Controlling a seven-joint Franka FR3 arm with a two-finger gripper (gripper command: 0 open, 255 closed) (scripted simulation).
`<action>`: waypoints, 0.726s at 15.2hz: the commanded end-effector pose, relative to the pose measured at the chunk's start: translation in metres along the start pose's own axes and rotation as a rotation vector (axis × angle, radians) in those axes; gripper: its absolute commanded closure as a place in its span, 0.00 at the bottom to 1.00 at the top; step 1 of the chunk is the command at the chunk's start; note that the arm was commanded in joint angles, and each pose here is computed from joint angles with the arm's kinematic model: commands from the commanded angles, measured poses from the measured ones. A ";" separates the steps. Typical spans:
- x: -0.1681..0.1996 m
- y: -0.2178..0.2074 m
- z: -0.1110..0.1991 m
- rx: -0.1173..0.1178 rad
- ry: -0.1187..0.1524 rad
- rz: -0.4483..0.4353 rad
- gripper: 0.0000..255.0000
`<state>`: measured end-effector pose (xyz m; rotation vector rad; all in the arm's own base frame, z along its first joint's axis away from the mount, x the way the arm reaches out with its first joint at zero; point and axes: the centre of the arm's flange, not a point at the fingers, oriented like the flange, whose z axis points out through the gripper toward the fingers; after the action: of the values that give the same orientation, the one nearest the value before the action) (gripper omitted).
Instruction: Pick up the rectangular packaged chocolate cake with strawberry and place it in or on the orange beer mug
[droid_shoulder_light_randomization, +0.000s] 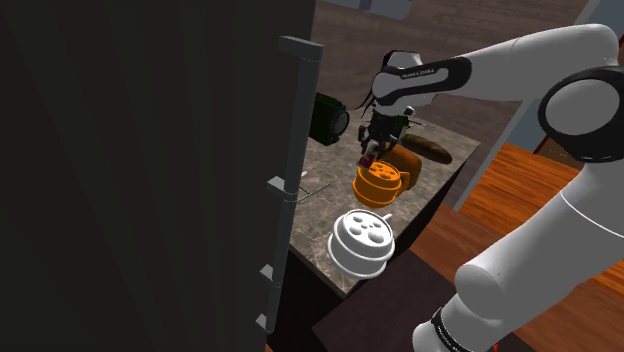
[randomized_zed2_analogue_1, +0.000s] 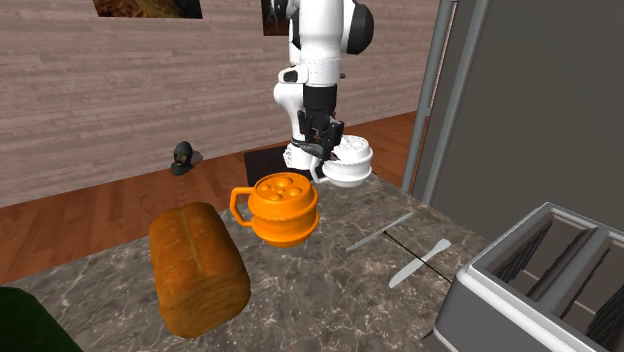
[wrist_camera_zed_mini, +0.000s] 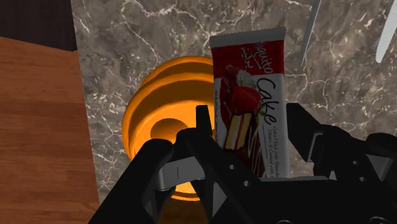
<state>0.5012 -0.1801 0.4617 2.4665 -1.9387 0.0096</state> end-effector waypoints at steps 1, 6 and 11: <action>0.023 0.013 0.000 0.000 0.000 -0.002 1.00; 0.083 0.041 0.001 0.000 0.000 -0.002 1.00; 0.111 0.054 0.012 0.000 0.000 -0.002 1.00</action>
<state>0.4745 -0.2977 0.4543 2.4673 -1.9375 0.0090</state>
